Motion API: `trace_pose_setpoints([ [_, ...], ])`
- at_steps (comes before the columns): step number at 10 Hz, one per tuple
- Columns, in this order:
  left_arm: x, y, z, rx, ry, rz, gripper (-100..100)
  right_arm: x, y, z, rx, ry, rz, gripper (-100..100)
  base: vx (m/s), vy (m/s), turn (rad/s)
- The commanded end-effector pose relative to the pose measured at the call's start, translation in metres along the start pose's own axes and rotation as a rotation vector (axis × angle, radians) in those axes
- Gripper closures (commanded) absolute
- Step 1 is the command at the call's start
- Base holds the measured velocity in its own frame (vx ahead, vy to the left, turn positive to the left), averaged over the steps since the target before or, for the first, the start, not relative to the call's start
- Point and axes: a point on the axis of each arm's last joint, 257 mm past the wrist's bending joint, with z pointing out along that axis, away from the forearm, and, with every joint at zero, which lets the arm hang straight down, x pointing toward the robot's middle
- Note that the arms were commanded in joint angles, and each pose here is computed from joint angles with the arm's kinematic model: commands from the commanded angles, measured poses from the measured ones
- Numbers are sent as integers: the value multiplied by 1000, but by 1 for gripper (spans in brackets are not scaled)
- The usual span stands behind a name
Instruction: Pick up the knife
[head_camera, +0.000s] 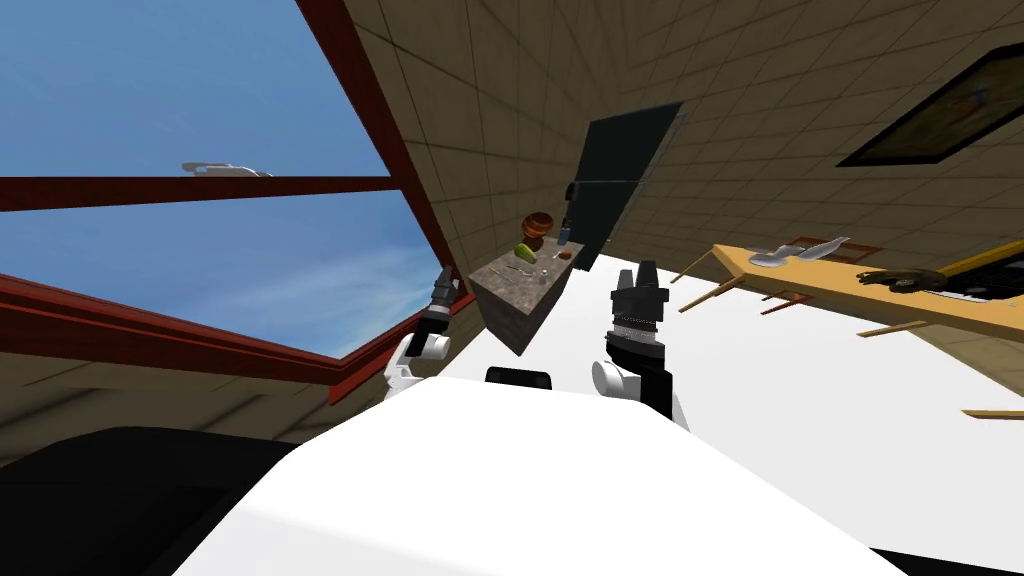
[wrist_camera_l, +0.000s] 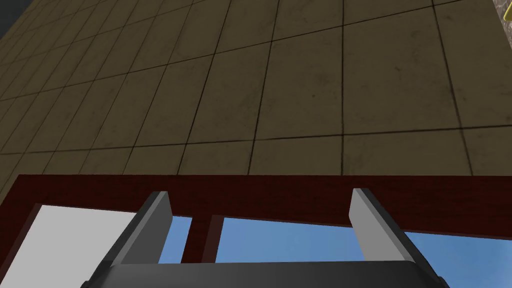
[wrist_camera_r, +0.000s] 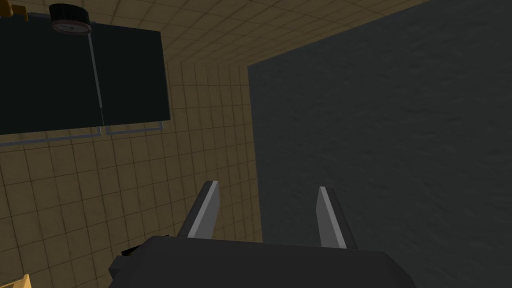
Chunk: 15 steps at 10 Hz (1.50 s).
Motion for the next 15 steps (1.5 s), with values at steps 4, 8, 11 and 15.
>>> trace_pose_setpoints([
  [4, -14, 36, 25, -100, 19, 46, -100, 0, 0, 0, 0, 0, 0, 0, -106, -17, -181],
  [8, -33, 66, 46, -192, 20, 87, -100, 0, 0, 0, 0, 0, 0, 0, -83, -12, -175],
  [11, -57, 88, 67, -274, 11, 130, -100, 0, 0, 0, 0, 0, 0, 0, -74, -23, -194],
  [15, -88, 114, 85, -373, -14, 169, -100, 0, 0, 0, 0, 0, 0, 0, -63, -17, -190],
])
